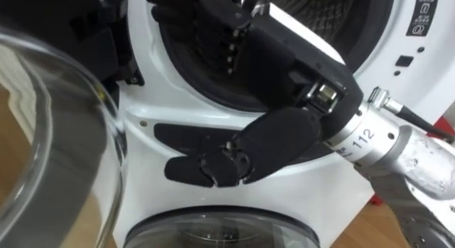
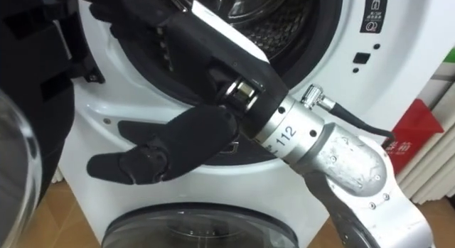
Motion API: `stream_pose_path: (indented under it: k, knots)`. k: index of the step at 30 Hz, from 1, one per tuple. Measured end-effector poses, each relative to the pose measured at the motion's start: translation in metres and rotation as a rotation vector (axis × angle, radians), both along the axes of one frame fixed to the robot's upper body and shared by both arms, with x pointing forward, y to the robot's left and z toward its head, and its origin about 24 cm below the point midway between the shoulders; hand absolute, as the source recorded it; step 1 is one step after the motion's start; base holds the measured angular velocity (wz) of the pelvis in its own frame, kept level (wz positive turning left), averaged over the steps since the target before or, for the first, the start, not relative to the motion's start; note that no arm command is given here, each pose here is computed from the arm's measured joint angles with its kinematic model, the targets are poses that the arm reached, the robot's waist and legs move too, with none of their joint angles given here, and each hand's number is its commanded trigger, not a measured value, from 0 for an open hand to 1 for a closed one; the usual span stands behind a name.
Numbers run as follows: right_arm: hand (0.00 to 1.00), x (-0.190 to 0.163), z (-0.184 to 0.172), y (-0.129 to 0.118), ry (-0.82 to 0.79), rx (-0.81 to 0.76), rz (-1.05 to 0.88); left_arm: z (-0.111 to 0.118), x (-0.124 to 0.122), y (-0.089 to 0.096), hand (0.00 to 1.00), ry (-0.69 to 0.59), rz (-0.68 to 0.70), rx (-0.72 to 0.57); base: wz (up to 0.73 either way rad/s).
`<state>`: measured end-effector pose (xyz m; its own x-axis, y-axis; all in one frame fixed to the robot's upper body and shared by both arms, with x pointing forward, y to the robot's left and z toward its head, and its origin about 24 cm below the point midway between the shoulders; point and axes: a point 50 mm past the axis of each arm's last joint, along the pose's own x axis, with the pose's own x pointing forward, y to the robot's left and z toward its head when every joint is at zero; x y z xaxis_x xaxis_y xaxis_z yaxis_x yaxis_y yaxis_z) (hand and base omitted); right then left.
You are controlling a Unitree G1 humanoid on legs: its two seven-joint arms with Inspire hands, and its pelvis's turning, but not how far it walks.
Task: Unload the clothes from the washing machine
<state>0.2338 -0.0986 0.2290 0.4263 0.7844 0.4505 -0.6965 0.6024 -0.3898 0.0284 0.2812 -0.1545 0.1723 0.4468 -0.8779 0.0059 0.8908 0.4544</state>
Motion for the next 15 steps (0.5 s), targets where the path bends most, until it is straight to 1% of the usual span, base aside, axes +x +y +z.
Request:
stream_pose_path:
  k: [5, 10, 15]
  knots:
    - [0.0, 0.0, 0.004, -0.005, -0.021, 0.017, -0.029, -0.001, -0.001, -0.003, 0.0, -0.002, 0.01, -0.01, 0.0]
    - [0.0, 0.005, 0.015, -0.026, -0.067, 0.071, -0.159, -0.003, -0.008, -0.006, 0.0, 0.009, 0.042, -0.021, 0.01]
    - [0.0, 0.009, 0.015, -0.032, -0.067, 0.109, -0.205, -0.003, -0.014, -0.007, 0.0, 0.024, 0.047, -0.023, 0.0]
